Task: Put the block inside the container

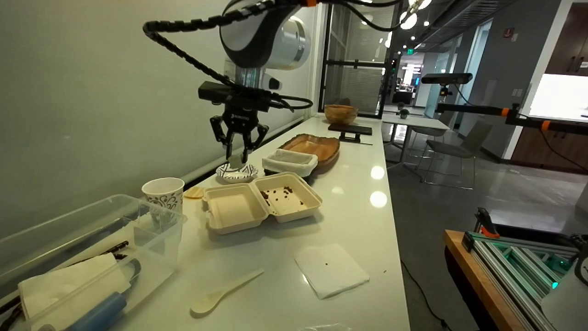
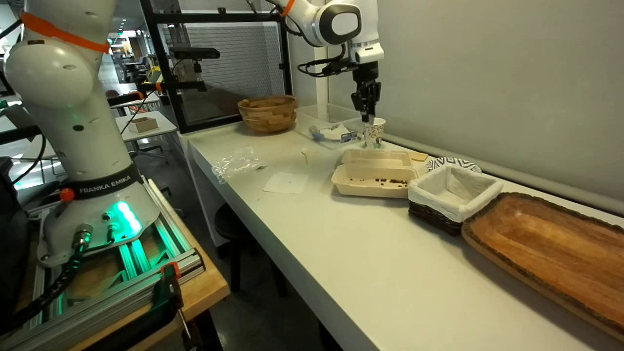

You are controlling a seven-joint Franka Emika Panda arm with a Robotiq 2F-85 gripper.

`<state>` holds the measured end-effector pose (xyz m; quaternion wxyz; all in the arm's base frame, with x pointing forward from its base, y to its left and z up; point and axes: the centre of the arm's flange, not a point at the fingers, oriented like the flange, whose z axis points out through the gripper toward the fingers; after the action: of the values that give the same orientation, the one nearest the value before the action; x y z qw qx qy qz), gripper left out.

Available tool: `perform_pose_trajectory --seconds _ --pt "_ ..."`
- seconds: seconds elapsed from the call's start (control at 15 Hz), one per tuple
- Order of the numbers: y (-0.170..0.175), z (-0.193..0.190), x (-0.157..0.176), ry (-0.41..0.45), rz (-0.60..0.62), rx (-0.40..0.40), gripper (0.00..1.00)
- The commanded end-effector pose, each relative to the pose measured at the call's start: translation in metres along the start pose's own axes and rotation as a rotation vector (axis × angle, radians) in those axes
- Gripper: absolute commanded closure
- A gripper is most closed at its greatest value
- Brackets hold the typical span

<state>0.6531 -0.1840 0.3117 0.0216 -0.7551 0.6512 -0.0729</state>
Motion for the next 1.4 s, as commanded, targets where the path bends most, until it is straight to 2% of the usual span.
perform_pose_trajectory --seconds 0.0,0.33,0.6,0.93,1.33 --pt "0.012 0.025 0.015 0.011 0.092 -0.002 0.85" --pt "0.003 0.058 0.038 0.062 0.084 0.103 0.85" --pt "-0.006 0.087 0.041 0.065 0.060 0.187 0.85" --pt "-0.009 0.119 0.045 0.069 0.048 0.227 0.85" --pt "-0.006 0.139 0.053 0.063 0.042 0.217 0.85"
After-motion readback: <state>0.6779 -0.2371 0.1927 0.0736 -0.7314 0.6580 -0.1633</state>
